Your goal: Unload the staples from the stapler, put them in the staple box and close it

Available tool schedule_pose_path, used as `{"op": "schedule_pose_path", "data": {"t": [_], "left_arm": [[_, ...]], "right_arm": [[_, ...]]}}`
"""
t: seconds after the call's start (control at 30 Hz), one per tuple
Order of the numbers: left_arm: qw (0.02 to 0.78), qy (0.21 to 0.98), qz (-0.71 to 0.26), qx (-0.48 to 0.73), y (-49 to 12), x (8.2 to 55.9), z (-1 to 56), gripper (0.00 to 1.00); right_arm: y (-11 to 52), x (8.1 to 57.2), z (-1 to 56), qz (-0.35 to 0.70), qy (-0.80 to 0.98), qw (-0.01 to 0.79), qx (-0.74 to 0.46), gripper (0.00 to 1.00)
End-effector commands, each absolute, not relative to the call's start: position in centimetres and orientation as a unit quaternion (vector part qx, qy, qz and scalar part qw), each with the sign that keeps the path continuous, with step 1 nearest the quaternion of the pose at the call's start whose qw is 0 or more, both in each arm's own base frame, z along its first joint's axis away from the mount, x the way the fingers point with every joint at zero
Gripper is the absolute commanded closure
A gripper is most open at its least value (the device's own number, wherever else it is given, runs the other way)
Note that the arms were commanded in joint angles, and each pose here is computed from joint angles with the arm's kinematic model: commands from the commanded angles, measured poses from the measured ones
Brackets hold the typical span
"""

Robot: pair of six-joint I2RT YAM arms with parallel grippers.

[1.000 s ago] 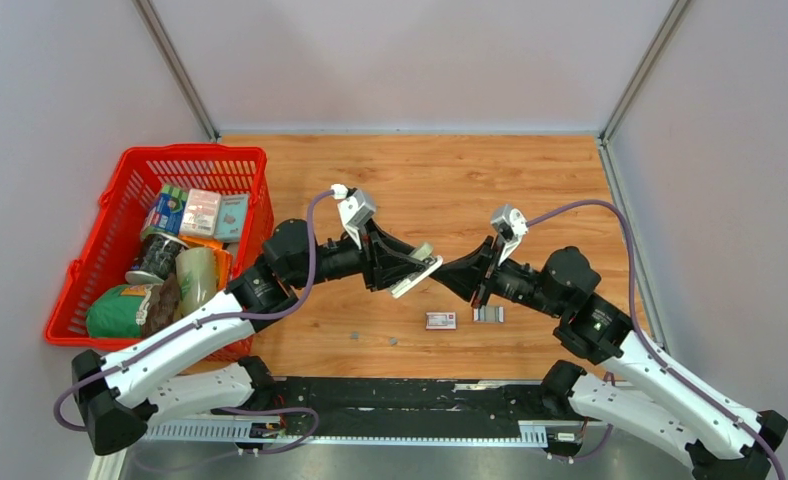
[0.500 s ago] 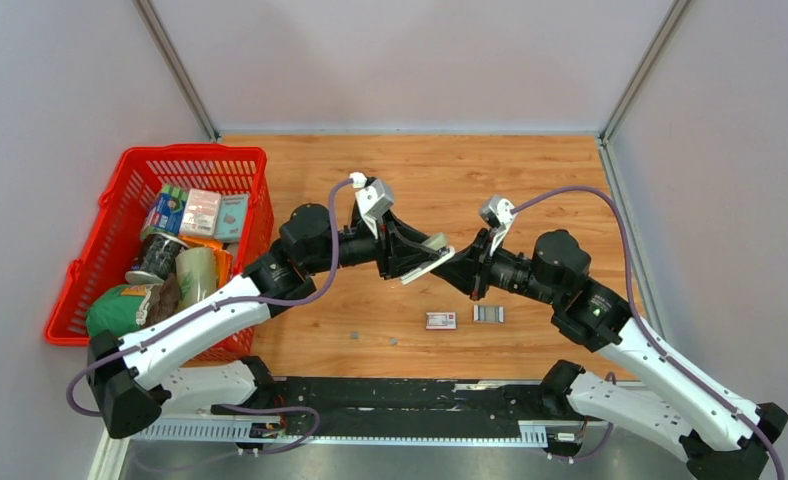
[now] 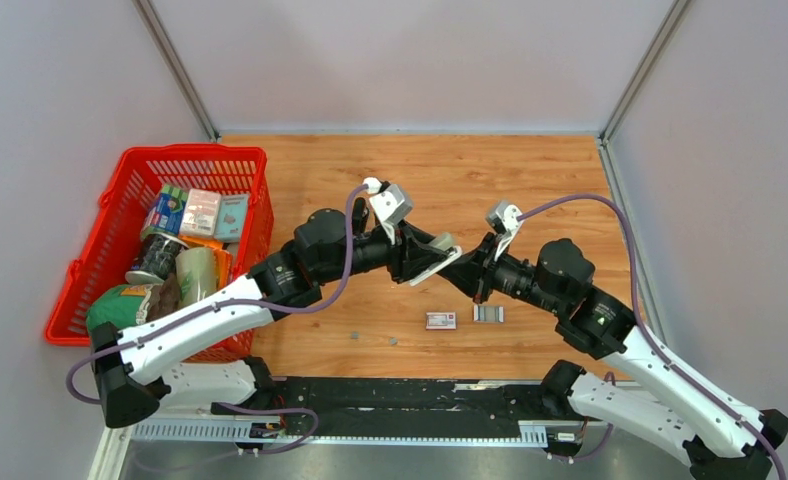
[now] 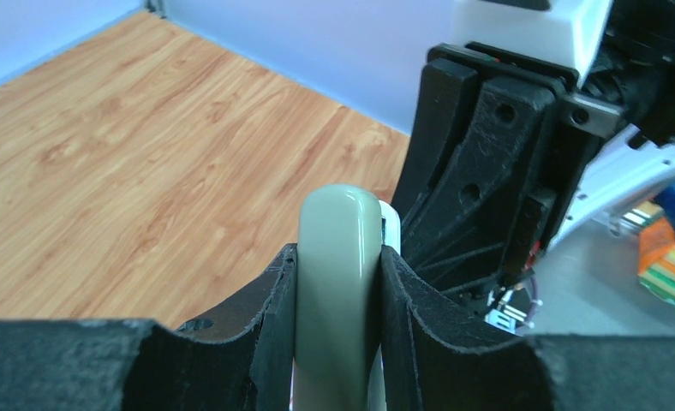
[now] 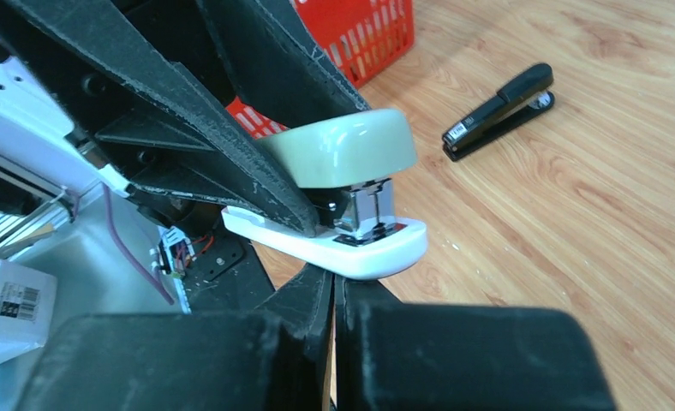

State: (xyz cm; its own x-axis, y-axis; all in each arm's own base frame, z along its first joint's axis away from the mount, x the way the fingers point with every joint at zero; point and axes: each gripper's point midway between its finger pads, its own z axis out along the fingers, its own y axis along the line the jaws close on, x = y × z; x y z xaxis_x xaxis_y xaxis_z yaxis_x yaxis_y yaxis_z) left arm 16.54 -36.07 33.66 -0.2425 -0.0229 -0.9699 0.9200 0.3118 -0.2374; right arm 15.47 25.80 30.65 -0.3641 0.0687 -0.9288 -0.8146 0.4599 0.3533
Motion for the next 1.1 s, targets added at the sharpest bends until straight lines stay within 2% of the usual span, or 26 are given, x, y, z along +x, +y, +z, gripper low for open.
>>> {"op": "schedule_pose_path", "data": {"t": [0.0,0.2,0.53,0.87,1.07], "left_arm": [[0.454,0.709,-0.400,0.362,-37.4,16.5,27.9,1.00],[0.514,0.773,-0.252,0.272,-36.2,23.8,26.0,1.00],[0.510,0.837,-0.101,0.169,-34.9,34.3,19.3,1.00],[0.519,0.840,0.018,0.157,-35.5,42.8,15.1,1.00],[0.500,0.853,0.036,0.142,-35.1,44.9,11.9,1.00]], "right_arm": [[25.9,16.8,34.2,0.457,0.648,0.563,-0.232,0.98],[24.4,17.6,29.7,0.419,0.700,0.545,-0.194,1.00],[22.8,18.5,23.7,0.371,0.766,0.507,-0.137,1.00],[22.6,18.8,20.6,0.347,0.798,0.479,-0.116,1.00],[22.1,18.9,20.1,0.335,0.803,0.479,-0.117,0.96]]}}
